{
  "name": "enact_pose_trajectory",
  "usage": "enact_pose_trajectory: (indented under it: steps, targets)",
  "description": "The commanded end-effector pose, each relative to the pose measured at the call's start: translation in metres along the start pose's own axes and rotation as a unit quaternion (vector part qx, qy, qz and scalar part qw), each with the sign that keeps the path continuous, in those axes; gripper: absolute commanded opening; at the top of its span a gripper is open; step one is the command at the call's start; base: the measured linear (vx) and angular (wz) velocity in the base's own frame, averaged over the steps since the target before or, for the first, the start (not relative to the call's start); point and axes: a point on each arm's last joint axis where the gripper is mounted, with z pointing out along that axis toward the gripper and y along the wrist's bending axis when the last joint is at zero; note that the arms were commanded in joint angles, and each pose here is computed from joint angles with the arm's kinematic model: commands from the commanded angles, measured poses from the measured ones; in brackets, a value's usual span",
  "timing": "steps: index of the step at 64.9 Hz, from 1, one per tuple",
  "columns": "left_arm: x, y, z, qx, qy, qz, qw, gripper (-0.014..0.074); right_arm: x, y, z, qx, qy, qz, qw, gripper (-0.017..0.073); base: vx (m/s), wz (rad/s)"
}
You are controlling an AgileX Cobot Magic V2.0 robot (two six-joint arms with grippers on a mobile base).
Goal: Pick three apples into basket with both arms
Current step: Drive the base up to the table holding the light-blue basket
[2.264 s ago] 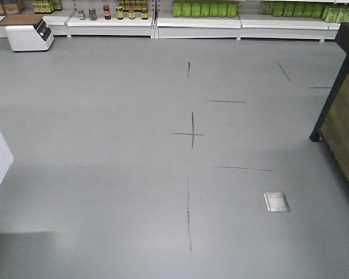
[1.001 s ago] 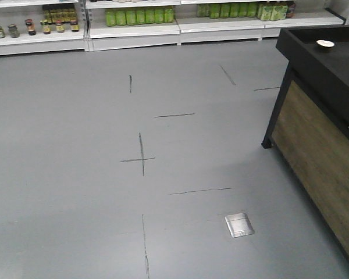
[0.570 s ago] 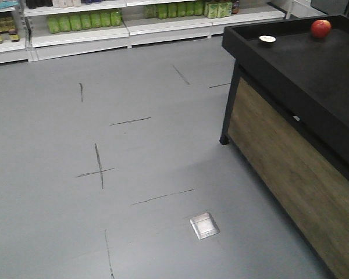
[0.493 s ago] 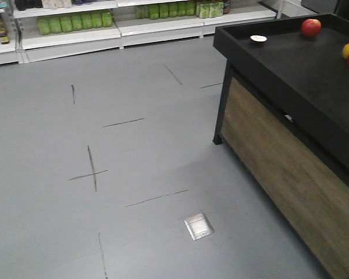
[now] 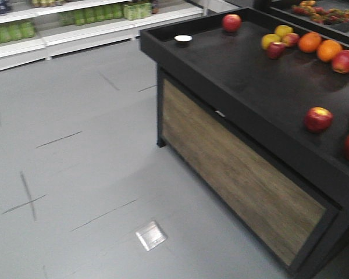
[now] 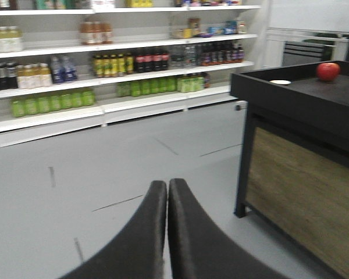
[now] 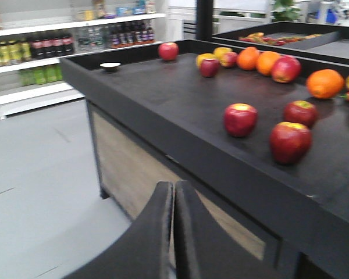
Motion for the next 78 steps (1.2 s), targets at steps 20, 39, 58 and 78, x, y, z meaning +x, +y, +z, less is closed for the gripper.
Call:
enact_pose_trajectory:
  steps: [20, 39, 58, 78]
  targets:
    - [0.0005, 0.0003, 0.0001, 0.000, -0.031, -0.006, 0.999, -0.0006, -0.0036, -0.0001, -0.0002, 0.001, -0.037, -0.003, 0.999, -0.0004, 0.09, -0.47]
    - [0.0005, 0.0003, 0.0001, 0.000, -0.031, -0.006, 0.999, -0.0006, -0.0037, -0.0001, -0.0002, 0.001, -0.038, -0.003, 0.999, -0.0004, 0.08, -0.48]
    - [0.0005, 0.0003, 0.0001, 0.000, -0.031, -0.006, 0.999, -0.0006, -0.0037, -0.0001, -0.0002, 0.001, -0.038, -0.003, 0.999, -0.0004, 0.09, -0.40]
    - [0.0005, 0.0003, 0.0001, 0.000, -0.031, -0.006, 0.999, -0.0006, -0.0037, -0.0001, -0.0002, 0.001, -0.038, -0.003, 0.999, -0.0004, 0.06, -0.20]
